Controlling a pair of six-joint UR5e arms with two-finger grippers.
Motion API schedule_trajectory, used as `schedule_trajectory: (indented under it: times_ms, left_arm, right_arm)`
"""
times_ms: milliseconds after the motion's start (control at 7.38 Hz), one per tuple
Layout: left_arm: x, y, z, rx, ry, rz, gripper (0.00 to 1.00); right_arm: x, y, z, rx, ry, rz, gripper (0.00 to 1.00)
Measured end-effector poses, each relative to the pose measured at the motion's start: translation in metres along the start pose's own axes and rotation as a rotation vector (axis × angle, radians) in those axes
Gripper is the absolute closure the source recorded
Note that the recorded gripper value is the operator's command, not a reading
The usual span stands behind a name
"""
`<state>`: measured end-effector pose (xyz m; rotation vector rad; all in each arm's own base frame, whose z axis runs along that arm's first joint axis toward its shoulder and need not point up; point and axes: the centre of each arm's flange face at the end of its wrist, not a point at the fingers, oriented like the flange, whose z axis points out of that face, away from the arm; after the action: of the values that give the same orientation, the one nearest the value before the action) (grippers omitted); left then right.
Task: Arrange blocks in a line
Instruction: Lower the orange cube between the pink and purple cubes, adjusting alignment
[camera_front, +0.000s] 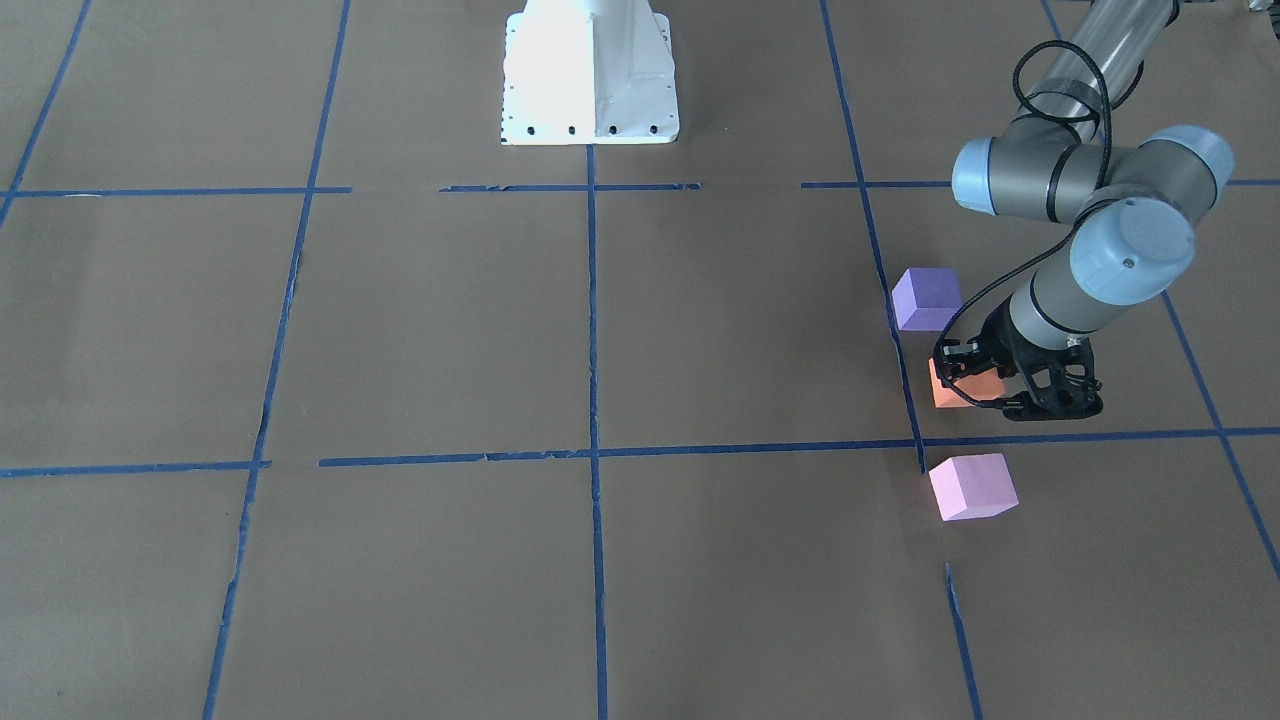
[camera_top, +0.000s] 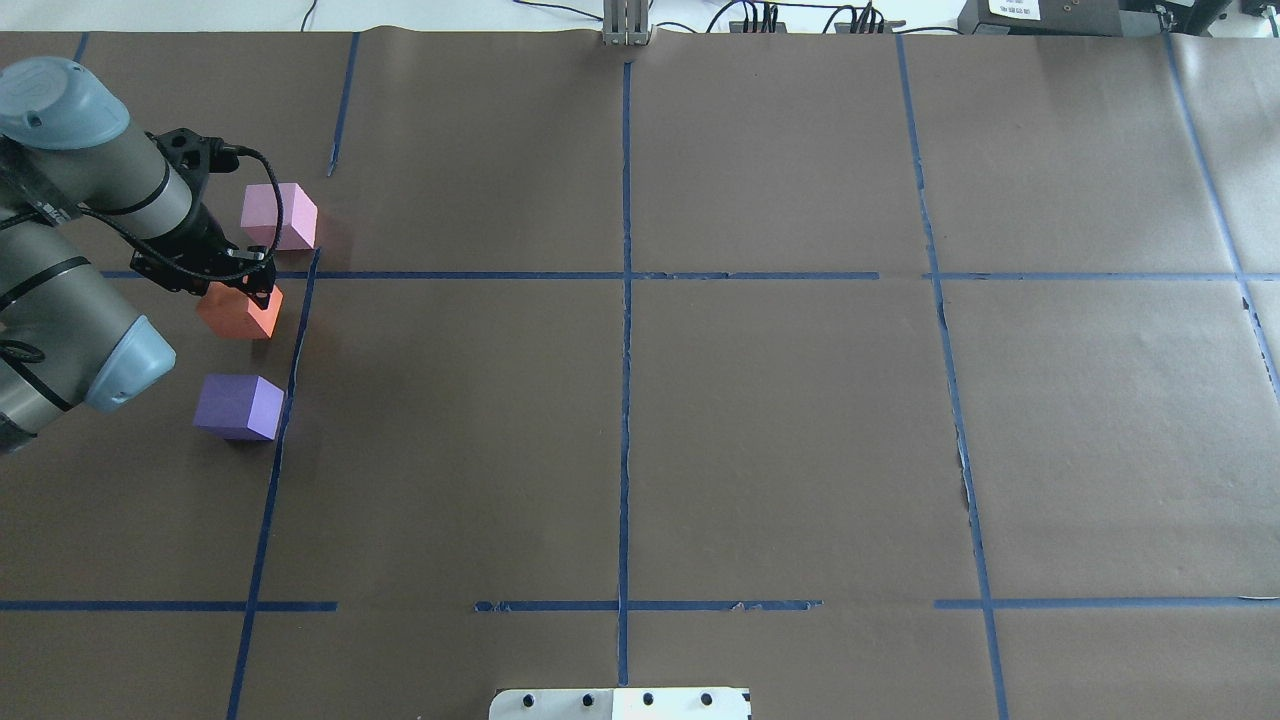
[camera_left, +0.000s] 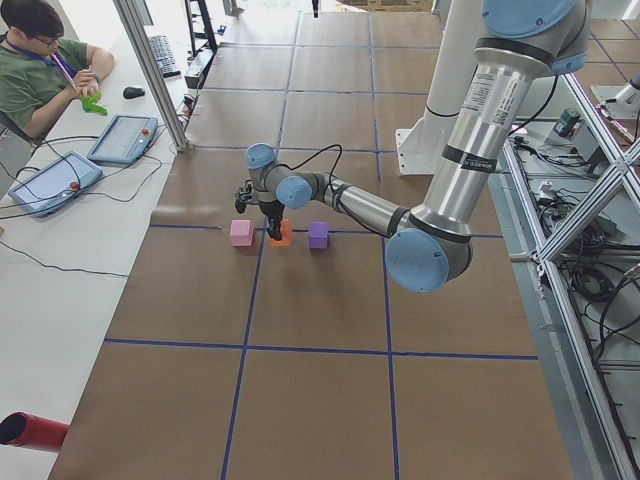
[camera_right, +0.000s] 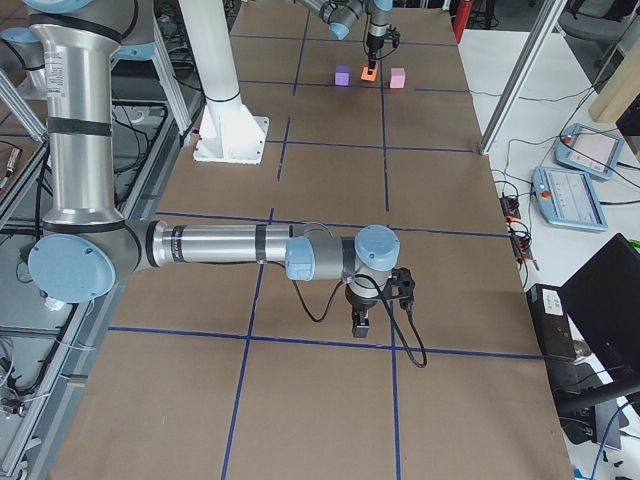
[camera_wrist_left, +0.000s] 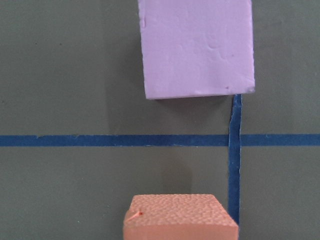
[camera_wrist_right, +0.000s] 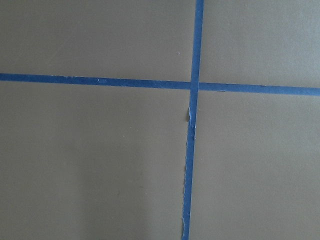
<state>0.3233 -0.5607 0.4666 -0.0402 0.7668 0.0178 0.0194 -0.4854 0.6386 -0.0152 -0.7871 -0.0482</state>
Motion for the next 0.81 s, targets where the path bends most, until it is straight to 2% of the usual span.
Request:
schedule_trajectory:
  times_ms: [407,542,678,814]
  left_arm:
    - [0.0063,0.0018,-0.0042,0.003,0.013,-0.026,1.00]
    - [0.0086,0.0032,-0.0049,-0.007,0.026,-0.036,0.93]
    - [0.0098,0.0045,-0.0044,-0.020,0.037,-0.041,0.59]
    - [0.0103,0.0051,-0.0035,-0.027,0.042,-0.041,0.34]
  right_arm:
    - [0.0005,0.0005,0.0002,-0.001,0.000,0.001,0.00]
    - [0.0005,0.0004,0.0002,0.000,0.000,0.001,0.00]
    - [0.0004,0.0003,0.0002,0.000,0.001,0.001,0.00]
    - [0.0003,0.0003,0.0002,0.000,0.001,0.000,0.00]
